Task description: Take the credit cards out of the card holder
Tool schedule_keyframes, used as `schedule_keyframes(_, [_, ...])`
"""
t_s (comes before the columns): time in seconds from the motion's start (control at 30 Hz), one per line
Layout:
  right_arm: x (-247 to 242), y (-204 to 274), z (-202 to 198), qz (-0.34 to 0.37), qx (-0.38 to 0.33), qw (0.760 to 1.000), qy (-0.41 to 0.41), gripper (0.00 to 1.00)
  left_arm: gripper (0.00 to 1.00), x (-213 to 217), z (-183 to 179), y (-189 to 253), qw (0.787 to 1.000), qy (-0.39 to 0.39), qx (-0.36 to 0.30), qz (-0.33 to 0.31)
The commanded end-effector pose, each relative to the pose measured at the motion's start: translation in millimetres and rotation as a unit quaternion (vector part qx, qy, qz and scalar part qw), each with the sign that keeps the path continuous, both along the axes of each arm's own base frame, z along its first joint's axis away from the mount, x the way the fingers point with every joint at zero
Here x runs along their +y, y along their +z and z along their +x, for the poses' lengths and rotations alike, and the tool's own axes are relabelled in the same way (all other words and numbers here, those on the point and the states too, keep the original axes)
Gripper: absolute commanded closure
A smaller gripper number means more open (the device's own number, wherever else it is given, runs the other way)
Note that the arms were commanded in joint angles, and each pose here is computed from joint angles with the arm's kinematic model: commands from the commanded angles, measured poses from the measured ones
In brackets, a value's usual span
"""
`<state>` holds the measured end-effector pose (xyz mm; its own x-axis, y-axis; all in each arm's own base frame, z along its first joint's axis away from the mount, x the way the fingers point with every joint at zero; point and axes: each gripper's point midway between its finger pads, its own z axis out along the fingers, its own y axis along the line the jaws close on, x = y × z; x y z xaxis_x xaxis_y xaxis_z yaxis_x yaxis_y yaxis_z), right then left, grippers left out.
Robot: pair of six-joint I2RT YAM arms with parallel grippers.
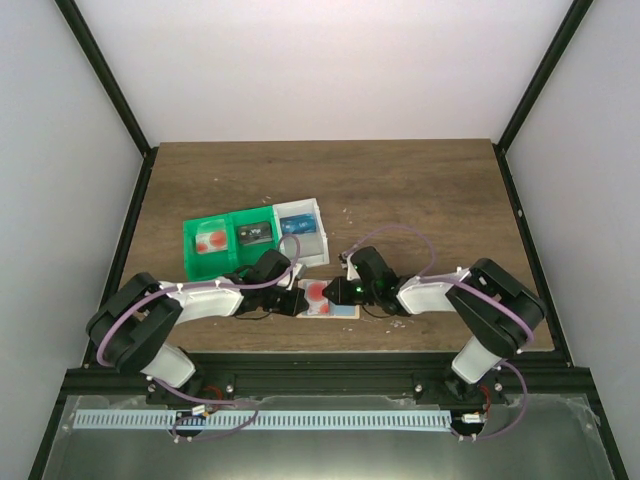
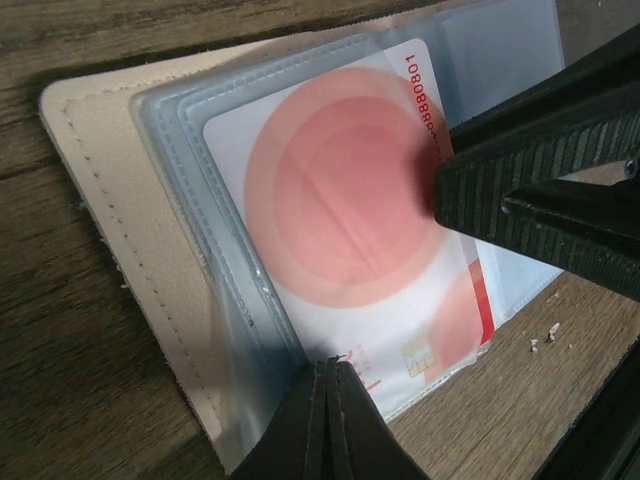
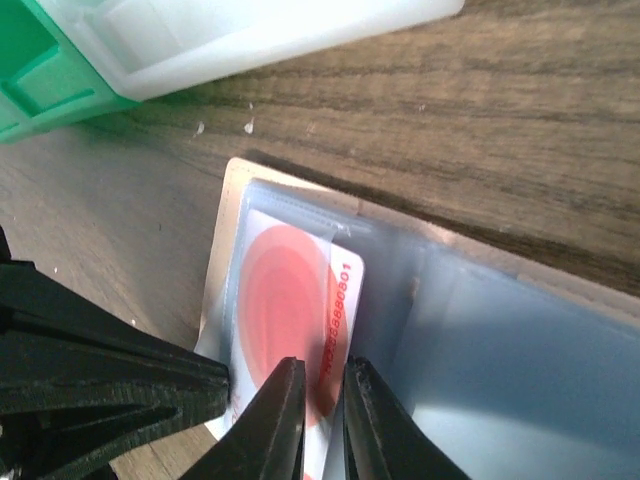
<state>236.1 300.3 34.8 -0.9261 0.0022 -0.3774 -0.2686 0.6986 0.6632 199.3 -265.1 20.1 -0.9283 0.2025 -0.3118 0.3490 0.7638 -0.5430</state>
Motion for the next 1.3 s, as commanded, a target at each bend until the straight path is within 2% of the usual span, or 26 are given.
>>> schedule_keyframes(0.0, [4.3, 3.8, -3.2, 0.028, 0.002, 1.0, 0.008, 0.89, 1.0, 3.8, -6.7, -10.1, 1.0, -0.001, 0.013, 0.011])
schedule_keyframes(0.17, [3.1, 4.0, -8.9, 0.054, 0.012, 0.998, 0.01, 0.96, 1.0, 6.9, -5.8, -13.6, 1.0, 0.001, 0.011, 0.02])
schedule_keyframes(0.33, [-1.2, 9.5, -13.2, 0.092, 0.02, 0.995, 0.015, 0.97, 1.0, 9.3, -6.3, -17.1, 1.0, 0.004, 0.013, 0.028])
schedule_keyframes(0.47, [-4.5, 8.7, -12.2, 0.095, 0.023, 0.995, 0.015, 0.98, 1.0, 9.7, -4.9, -17.2, 0.999, 0.004, 0.012, 0.032])
schedule_keyframes(0.67, [-13.4, 5.2, -12.1, 0.1, 0.032, 0.994, 0.006, 0.95, 1.0, 11.2, -4.1, -17.3, 0.999, 0.008, 0.01, 0.036])
schedule_keyframes(1.0, [-19.1, 4.7, -13.3, 0.11, 0.039, 0.993, -0.001, 0.95, 1.0, 10.9, -3.7, -17.7, 0.999, 0.01, 0.012, 0.037])
schedule_keyframes(1.1, [-19.8, 5.5, -13.8, 0.112, 0.039, 0.993, -0.001, 0.92, 1.0, 11.2, -4.3, -18.1, 0.999, 0.01, 0.014, 0.037])
schedule_keyframes(1.2, [-19.1, 7.2, -14.3, 0.117, 0.041, 0.992, 0.001, 0.99, 1.0, 11.3, -4.2, -18.0, 0.999, 0.012, 0.014, 0.037])
schedule_keyframes(1.27, [-19.1, 8.2, -13.8, 0.121, 0.042, 0.992, 0.0, 0.99, 1.0, 11.1, -4.3, -17.9, 0.999, 0.011, 0.015, 0.036])
